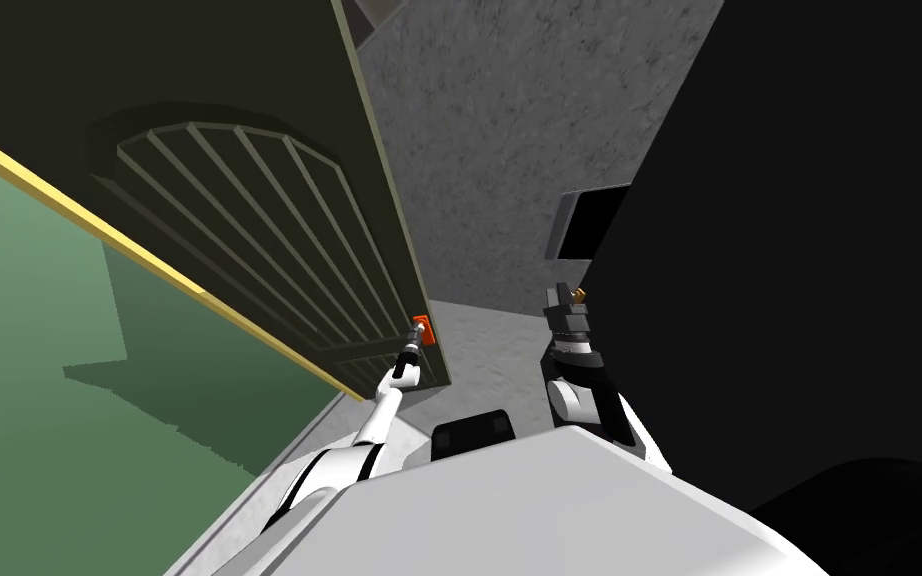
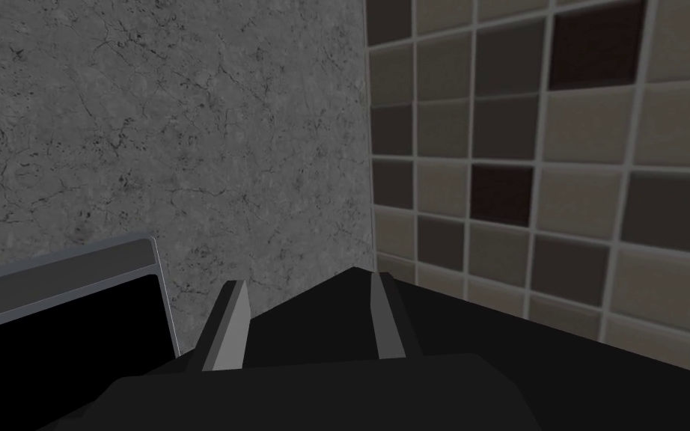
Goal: Push the door open
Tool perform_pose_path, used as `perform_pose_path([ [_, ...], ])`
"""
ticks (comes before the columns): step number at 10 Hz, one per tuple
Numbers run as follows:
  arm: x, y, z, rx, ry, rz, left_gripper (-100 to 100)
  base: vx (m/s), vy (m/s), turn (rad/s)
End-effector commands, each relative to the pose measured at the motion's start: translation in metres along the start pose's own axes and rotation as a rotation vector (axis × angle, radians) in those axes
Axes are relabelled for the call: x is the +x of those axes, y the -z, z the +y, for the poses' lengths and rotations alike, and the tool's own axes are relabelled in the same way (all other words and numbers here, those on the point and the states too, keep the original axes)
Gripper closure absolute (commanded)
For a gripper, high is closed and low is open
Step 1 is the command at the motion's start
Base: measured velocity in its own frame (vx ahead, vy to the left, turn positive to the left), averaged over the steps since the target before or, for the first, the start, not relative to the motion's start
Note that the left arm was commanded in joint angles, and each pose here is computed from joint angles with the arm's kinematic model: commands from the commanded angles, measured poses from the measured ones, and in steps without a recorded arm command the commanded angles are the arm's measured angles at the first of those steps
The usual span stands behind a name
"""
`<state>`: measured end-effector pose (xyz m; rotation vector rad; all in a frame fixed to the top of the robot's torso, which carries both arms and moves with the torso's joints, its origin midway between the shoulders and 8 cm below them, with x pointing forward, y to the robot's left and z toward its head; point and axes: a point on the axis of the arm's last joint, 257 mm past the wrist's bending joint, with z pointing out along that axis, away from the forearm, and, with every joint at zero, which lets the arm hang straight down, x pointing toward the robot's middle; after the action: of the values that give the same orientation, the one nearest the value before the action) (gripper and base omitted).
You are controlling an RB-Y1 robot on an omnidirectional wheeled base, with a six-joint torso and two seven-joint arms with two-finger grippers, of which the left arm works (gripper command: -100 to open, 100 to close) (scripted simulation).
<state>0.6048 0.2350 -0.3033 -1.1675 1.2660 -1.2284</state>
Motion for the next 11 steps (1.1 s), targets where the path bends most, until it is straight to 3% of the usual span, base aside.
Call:
perform_pose_path([
  [1,-0.016,-0.0043,-0.004,0.006,0.005,-0.026,100,0.061,-0.127,0.052],
  [6,-0.032,-0.0124,-0.006,0.005,0.024,-0.064,100,0.068,-0.086,0.025],
  [11,-0.044,-0.0101,-0.005,0.004,0.021,-0.092,100,0.116,-0.054,0.065],
])
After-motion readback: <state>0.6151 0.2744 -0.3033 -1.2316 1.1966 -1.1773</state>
